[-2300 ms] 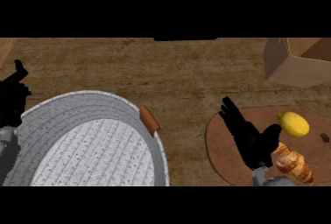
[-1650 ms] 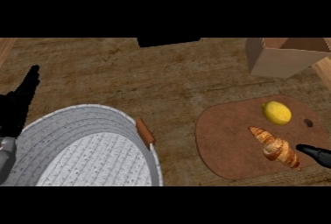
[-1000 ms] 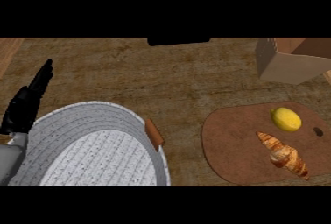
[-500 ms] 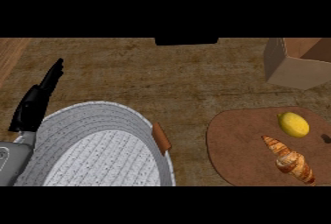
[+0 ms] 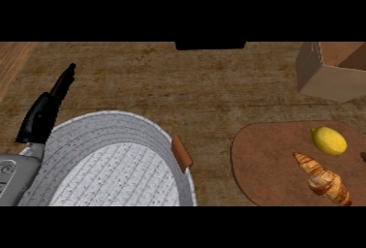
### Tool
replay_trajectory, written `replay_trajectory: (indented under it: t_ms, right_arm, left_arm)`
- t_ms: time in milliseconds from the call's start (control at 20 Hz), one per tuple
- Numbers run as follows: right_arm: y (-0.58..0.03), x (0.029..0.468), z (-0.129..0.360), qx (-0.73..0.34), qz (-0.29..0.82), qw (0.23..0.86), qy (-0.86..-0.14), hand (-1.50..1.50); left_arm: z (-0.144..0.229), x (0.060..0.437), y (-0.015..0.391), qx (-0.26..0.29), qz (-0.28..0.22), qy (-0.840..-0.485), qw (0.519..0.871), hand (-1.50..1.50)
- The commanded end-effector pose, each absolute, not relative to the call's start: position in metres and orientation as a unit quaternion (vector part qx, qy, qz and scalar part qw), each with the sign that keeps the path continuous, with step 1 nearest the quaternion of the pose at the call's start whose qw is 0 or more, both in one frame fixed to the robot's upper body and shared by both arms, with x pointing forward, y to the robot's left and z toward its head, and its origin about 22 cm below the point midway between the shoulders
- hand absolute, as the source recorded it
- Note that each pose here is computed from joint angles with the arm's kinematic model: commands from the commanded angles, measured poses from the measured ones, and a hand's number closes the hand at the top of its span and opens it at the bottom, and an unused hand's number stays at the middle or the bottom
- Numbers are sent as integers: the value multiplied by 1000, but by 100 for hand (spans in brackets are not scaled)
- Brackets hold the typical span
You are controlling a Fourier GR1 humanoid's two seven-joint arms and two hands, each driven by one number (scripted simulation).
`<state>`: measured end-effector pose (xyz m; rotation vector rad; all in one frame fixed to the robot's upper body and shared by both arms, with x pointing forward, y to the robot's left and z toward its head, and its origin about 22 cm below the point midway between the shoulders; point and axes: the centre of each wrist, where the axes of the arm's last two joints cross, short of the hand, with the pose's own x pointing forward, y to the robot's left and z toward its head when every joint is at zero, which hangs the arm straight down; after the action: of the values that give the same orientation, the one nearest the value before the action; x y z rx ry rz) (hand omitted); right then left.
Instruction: Pick the croissant from the cutting board and place it in the cardboard box
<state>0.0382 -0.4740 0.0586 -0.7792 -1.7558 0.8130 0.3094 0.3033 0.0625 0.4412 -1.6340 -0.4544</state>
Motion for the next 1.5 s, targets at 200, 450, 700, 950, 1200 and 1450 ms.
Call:
replay_trajectory:
  t_ms: [200, 450, 700, 950, 1200, 1450]
  right_arm:
    - [-438, 63, 50, -307, 348, 528, -711, -150]
    - [-441, 67, 44, -331, 355, 510, -710, -150]
    - [-427, 77, 34, -343, 336, 485, -731, -150]
    - [-422, 85, 33, -342, 369, 497, -707, -150]
    - [-415, 95, 30, -338, 378, 506, -698, -150]
    - [-401, 112, 16, -351, 371, 512, -691, -150]
  left_arm:
    - [1, 280, 276, 144, -195, -665, 707, 0]
    - [6, 290, 290, 145, -191, -663, 709, 0]
    - [3, 286, 297, 152, -183, -663, 710, 0]
    - [-1, 290, 288, 144, -192, -660, 712, 0]
    - [3, 276, 291, 145, -191, -660, 712, 0]
    - [5, 276, 286, 143, -192, -667, 705, 0]
